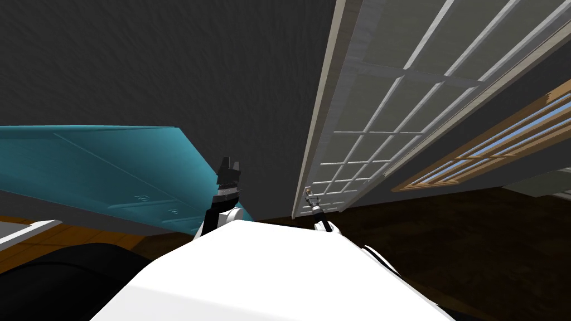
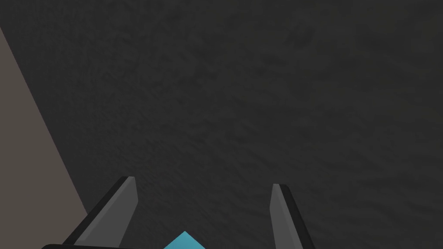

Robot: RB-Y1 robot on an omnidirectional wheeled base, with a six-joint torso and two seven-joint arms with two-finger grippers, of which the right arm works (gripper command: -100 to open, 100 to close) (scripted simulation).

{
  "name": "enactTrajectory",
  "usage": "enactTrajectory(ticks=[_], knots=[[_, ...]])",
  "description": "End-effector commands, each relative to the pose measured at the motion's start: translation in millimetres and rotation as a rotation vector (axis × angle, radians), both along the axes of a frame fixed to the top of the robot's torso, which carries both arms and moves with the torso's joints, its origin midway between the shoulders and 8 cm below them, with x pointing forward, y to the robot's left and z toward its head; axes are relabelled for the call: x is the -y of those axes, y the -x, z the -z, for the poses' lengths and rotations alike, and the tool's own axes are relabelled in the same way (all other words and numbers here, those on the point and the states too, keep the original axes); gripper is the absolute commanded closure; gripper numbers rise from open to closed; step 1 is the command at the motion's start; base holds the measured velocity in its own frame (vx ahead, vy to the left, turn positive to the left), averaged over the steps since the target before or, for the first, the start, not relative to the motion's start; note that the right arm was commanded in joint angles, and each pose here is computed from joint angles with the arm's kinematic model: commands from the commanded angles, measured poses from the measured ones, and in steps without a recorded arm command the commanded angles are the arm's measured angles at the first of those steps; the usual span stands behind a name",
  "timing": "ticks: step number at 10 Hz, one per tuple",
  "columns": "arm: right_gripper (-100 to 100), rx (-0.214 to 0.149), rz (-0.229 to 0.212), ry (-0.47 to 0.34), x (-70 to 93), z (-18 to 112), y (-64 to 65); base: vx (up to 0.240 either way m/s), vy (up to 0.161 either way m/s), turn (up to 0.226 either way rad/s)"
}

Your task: Pull the door open

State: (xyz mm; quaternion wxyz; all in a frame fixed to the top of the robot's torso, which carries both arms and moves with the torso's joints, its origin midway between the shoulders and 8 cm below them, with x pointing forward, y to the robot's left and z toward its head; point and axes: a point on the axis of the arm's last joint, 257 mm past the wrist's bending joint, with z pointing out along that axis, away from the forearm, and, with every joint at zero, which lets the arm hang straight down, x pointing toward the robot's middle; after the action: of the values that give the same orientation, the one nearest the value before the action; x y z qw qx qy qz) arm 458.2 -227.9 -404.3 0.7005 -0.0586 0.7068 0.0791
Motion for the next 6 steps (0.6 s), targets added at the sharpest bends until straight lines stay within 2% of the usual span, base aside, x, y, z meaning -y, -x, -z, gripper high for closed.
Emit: enactTrajectory(ticks=[1, 4, 6], knots=[[100, 0.001, 0.0, 0.0, -0.3, -0.7, -0.8, -0.007, -0.008, 0.004], [100, 0.001, 0.0, 0.0, -0.3, -0.7, -0.8, 0.0, 0.0, 0.0], [100, -0.06, 0.086, -0.063, 21.3, 13.5, 0.2, -0.031, -0.014, 0.103]])
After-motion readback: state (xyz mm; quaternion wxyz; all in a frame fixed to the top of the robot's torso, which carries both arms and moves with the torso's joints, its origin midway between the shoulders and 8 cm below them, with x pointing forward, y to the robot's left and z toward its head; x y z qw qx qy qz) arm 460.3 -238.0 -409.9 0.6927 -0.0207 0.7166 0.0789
